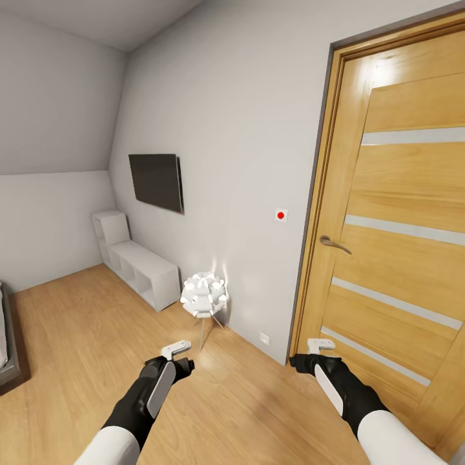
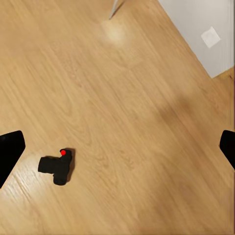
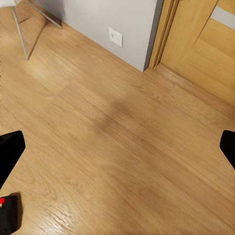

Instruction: Attach the digital camera to the camera tripod in the bedroom.

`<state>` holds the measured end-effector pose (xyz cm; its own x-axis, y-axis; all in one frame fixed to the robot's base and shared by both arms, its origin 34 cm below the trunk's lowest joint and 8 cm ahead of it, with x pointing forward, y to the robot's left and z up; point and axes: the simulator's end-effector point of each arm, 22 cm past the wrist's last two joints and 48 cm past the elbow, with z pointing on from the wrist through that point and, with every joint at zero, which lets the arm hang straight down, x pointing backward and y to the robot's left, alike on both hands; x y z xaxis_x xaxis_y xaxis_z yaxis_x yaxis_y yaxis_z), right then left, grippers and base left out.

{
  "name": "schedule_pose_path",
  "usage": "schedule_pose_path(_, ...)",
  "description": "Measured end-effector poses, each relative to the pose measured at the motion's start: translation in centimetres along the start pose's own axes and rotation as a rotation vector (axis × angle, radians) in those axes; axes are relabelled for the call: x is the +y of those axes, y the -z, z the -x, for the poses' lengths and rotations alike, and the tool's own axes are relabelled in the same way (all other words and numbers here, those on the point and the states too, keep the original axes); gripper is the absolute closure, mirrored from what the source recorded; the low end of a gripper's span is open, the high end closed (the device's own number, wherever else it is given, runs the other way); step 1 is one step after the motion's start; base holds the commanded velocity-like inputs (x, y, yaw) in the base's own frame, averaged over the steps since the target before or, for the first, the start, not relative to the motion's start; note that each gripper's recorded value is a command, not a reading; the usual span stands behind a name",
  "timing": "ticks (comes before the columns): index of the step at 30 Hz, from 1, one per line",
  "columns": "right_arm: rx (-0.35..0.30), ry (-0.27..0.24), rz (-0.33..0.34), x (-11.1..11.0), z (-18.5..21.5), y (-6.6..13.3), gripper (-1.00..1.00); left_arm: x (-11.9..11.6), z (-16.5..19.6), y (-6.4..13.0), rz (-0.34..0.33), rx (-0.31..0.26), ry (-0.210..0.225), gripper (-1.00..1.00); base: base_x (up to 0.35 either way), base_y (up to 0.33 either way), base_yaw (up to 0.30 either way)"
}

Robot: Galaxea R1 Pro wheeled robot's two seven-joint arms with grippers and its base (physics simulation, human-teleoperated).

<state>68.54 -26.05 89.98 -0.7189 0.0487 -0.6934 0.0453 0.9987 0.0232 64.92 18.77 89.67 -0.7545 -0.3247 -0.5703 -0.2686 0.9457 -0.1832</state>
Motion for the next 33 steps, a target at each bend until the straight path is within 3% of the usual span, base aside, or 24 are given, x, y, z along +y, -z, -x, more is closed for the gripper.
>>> schedule_pose_path(33, 0.013, 0.001, 0.011, 0.4, -0.8, -2.2, -1.00, -0.2, 0.4, -2.0, -0.007, -0.018, 0.003, -1.00, 0.000, 0.000, 0.000)
